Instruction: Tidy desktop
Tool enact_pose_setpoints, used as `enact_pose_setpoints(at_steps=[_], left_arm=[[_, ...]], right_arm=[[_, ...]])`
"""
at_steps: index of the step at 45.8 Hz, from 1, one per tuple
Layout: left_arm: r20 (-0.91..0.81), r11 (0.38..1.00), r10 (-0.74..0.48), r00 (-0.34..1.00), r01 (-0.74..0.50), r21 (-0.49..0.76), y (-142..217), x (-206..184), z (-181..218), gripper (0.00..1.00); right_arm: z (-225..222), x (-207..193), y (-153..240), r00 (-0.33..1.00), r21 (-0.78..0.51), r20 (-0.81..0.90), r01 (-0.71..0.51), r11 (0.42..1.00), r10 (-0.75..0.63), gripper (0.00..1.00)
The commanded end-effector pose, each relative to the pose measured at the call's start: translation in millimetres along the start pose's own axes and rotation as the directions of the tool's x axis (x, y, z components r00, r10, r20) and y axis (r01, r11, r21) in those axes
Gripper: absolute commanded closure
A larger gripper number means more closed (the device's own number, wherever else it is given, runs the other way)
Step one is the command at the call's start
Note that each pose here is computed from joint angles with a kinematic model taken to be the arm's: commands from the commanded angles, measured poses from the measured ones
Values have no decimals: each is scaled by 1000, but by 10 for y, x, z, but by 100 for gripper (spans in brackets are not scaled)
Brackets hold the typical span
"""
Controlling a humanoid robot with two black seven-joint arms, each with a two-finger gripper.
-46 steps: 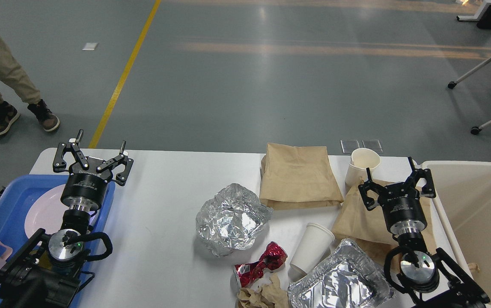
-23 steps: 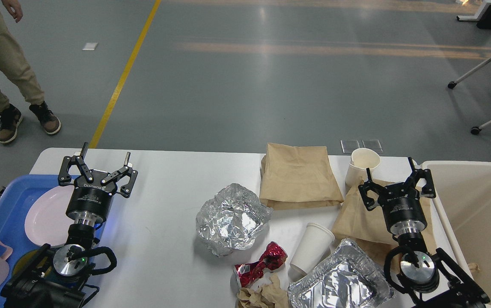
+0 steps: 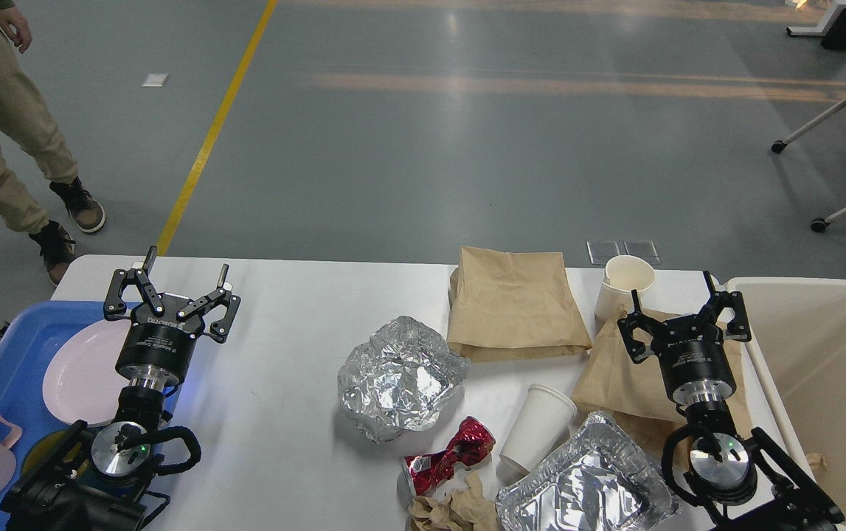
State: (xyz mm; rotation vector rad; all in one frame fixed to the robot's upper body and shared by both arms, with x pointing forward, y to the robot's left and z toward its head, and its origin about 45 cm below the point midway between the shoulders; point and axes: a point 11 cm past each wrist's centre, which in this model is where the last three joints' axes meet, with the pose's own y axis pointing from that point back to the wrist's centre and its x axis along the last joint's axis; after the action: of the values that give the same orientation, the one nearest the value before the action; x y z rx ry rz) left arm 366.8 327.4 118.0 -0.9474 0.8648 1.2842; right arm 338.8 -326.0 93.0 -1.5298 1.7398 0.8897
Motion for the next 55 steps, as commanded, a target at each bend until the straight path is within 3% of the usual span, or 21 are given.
enact_pose_setpoints(at_steps=[1, 18, 26, 36, 55], left_arm=[[0, 1000, 1, 1000, -1, 0, 0, 1, 0, 4], [0, 1000, 1, 1000, -1, 0, 0, 1, 0, 4], [0, 1000, -1, 1000, 1, 0, 0, -1, 0, 4], [0, 1000, -1, 1000, 1, 0, 0, -1, 0, 4], [0, 1000, -1, 1000, 1, 0, 0, -1, 0, 4]], right_arm=[[0, -1, -1, 1000, 0, 0, 0, 1000, 0, 0], [20, -102, -42, 999, 2, 15, 29, 1000, -29, 0], [-508, -333, -321, 993, 90, -5, 116, 989, -116, 0], [-670, -373, -438, 989, 151, 104, 87, 985, -103, 0], [-725, -141, -308, 990, -44, -112, 85, 995, -89, 0]])
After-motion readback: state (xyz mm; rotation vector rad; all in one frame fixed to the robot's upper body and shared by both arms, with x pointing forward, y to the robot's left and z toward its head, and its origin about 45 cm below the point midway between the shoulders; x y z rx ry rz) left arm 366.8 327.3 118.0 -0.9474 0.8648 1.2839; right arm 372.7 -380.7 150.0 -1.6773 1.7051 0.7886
